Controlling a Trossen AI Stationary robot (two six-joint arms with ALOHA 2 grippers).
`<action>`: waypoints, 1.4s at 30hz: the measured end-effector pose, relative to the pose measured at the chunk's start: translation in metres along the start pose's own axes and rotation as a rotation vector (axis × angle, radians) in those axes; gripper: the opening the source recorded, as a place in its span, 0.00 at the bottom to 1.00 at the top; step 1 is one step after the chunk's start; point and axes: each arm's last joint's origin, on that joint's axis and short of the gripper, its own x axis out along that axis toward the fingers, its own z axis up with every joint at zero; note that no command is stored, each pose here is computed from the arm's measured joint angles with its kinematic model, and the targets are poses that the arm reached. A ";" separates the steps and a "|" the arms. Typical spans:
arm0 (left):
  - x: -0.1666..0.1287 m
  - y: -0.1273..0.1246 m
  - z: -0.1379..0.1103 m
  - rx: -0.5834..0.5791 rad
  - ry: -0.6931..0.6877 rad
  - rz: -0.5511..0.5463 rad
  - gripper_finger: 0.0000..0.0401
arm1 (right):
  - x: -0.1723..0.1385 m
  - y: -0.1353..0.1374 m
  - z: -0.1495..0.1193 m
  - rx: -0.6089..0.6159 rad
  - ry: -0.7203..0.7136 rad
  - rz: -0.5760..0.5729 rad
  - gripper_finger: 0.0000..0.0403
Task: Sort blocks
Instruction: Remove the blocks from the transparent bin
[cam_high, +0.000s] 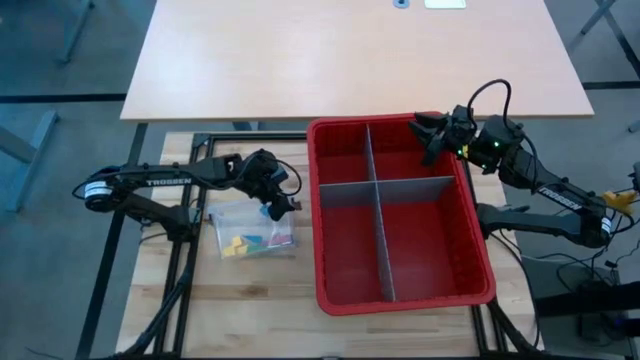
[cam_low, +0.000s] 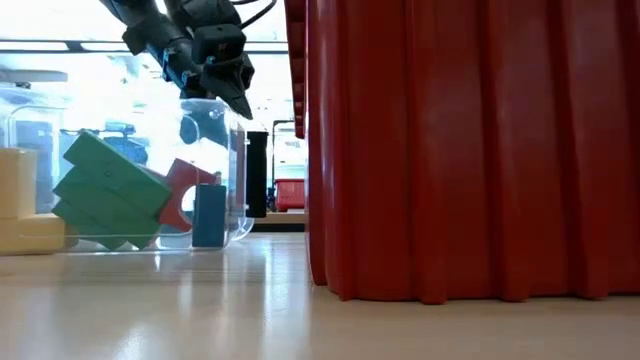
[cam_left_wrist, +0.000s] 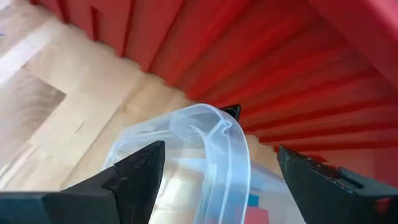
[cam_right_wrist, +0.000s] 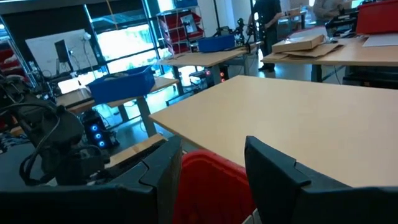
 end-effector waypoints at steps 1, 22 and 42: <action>-0.002 -0.001 0.001 0.001 -0.004 0.006 0.71 | 0.000 0.000 0.000 0.000 0.000 0.000 0.38; -0.051 -0.024 0.020 0.141 0.111 0.184 0.71 | 0.000 0.000 0.000 -0.018 0.003 0.000 0.40; -0.082 -0.036 -0.016 0.325 0.370 0.465 0.68 | 0.002 0.000 -0.001 -0.011 0.007 -0.005 0.40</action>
